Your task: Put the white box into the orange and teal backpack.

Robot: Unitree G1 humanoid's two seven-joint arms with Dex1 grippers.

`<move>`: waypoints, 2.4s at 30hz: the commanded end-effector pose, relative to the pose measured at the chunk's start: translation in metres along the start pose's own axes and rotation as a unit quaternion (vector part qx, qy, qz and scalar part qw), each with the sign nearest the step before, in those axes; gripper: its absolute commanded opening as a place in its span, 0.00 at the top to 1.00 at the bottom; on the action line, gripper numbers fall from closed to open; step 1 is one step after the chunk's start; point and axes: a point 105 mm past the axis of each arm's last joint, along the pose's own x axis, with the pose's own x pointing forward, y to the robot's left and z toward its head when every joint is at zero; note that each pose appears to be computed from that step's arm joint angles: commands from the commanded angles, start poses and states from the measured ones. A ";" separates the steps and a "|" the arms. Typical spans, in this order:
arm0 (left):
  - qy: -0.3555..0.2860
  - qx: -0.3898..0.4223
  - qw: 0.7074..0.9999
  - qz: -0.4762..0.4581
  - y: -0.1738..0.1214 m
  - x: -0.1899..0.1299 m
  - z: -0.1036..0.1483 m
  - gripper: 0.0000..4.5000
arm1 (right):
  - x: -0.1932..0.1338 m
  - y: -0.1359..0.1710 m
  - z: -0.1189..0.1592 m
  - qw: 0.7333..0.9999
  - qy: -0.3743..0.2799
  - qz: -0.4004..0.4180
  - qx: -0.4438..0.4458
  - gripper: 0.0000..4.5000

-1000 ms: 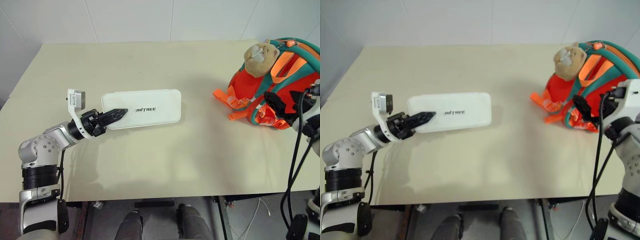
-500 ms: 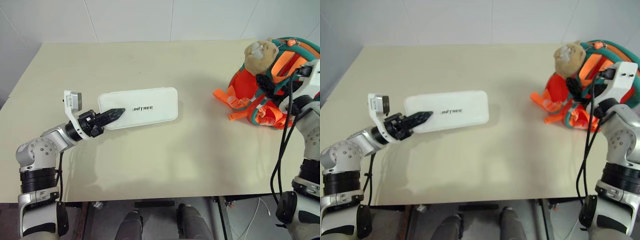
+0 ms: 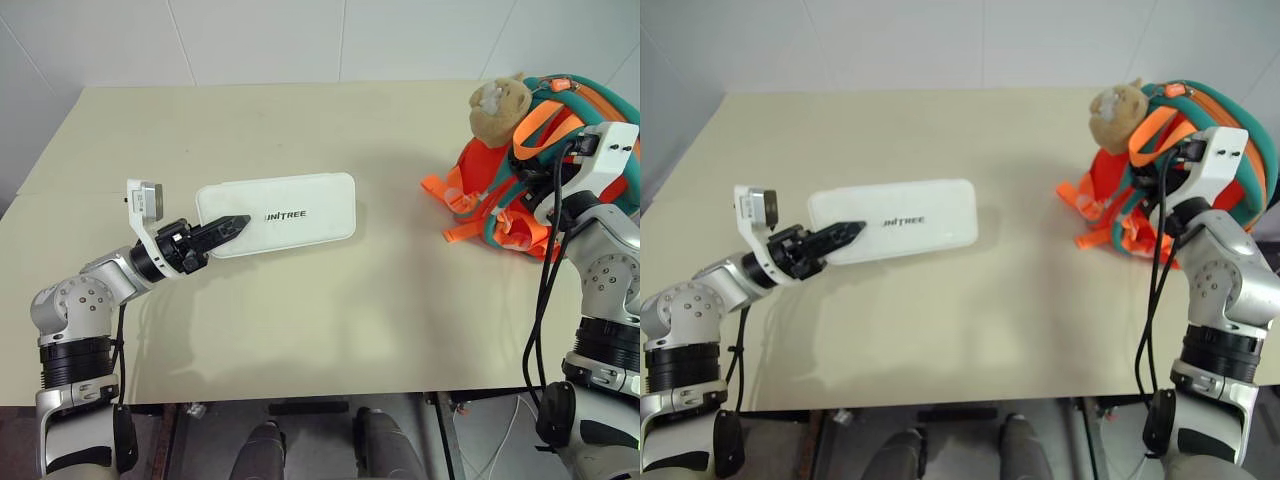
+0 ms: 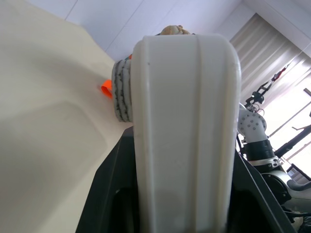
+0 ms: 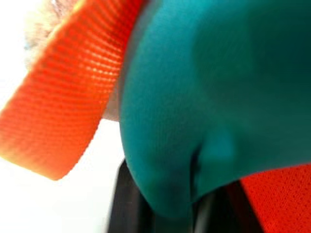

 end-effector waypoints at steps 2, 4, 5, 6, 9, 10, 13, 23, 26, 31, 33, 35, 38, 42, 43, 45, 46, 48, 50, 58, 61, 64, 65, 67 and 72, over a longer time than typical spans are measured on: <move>-0.022 0.026 0.999 -0.016 -0.008 -0.002 0.015 0.71 | 0.001 0.003 0.022 0.999 -0.034 0.024 -0.011 0.98; -0.020 0.029 0.999 -0.015 -0.008 -0.002 0.016 0.71 | 0.003 0.011 0.028 0.998 -0.041 0.055 0.002 0.98; -0.017 0.032 0.999 -0.015 -0.008 -0.003 0.018 0.71 | 0.003 0.022 0.031 0.995 -0.041 0.090 0.014 0.98; -0.014 0.036 0.999 -0.015 -0.009 -0.004 0.020 0.71 | 0.003 0.032 0.034 0.991 -0.042 0.122 0.020 0.98; 0.001 0.054 0.998 -0.017 -0.011 -0.009 0.028 0.71 | -0.005 0.067 0.041 0.972 -0.032 0.228 0.048 0.98; 0.003 0.061 0.998 -0.018 -0.012 -0.012 0.033 0.71 | -0.009 0.081 0.043 0.961 -0.024 0.269 0.060 0.98; 0.016 0.080 0.997 -0.013 -0.012 -0.019 0.045 0.71 | -0.024 0.112 0.046 0.927 0.004 0.364 0.092 0.98; 0.017 0.127 0.991 0.029 -0.004 -0.044 0.073 0.71 | -0.082 0.176 0.067 0.780 0.092 0.590 0.186 0.98; 0.010 0.129 0.991 0.034 -0.003 -0.051 0.078 0.71 | -0.093 0.180 0.075 0.752 0.112 0.616 0.204 0.98; -0.001 0.138 0.989 0.055 0.001 -0.067 0.088 0.71 | -0.112 0.176 0.073 0.709 0.195 0.641 0.219 0.98; -0.005 0.141 0.988 0.056 0.001 -0.069 0.089 0.71 | -0.110 0.170 0.062 0.719 0.230 0.620 0.214 0.98; -0.005 0.142 0.989 0.052 -0.001 -0.070 0.088 0.71 | -0.106 0.164 0.050 0.730 0.254 0.600 0.205 0.98; -0.001 0.141 0.989 0.043 -0.006 -0.068 0.083 0.71 | -0.109 0.159 0.034 0.731 0.280 0.594 0.185 0.98; 0.001 0.140 0.990 0.034 -0.013 -0.067 0.080 0.71 | -0.114 0.154 0.015 0.728 0.305 0.593 0.160 0.98; 0.001 0.140 0.990 0.029 -0.016 -0.066 0.080 0.71 | -0.117 0.153 0.009 0.726 0.312 0.594 0.152 0.98; 0.004 0.140 0.990 0.009 -0.028 -0.060 0.076 0.71 | -0.126 0.153 -0.009 0.722 0.331 0.596 0.116 0.98; 0.006 0.140 0.990 0.002 -0.032 -0.058 0.075 0.71 | -0.127 0.154 -0.012 0.722 0.330 0.599 0.108 0.98; 0.006 0.142 0.990 -0.001 -0.038 -0.056 0.074 0.71 | -0.127 0.158 -0.012 0.721 0.316 0.608 0.101 0.98; 0.004 0.143 0.990 0.000 -0.040 -0.056 0.074 0.71 | -0.127 0.162 -0.011 0.720 0.306 0.615 0.096 0.98; -0.004 0.146 0.989 0.004 -0.039 -0.055 0.078 0.71 | -0.124 0.178 -0.020 0.726 0.280 0.620 0.098 0.98; -0.011 0.150 0.989 0.004 -0.037 -0.054 0.081 0.71 | -0.107 0.190 -0.038 0.763 0.252 0.588 0.093 0.98; -0.014 0.151 0.988 0.003 -0.036 -0.053 0.082 0.71 | -0.100 0.195 -0.044 0.780 0.232 0.574 0.090 0.98; -0.015 0.151 0.988 0.002 -0.035 -0.052 0.083 0.71 | -0.100 0.196 -0.045 0.783 0.226 0.572 0.090 0.98; -0.018 0.152 0.988 -0.001 -0.035 -0.051 0.084 0.71 | -0.096 0.196 -0.050 0.795 0.218 0.559 0.087 0.98; -0.006 0.156 0.988 -0.017 -0.043 -0.049 0.085 0.71 | -0.102 0.188 -0.053 0.801 0.222 0.551 0.074 0.98</move>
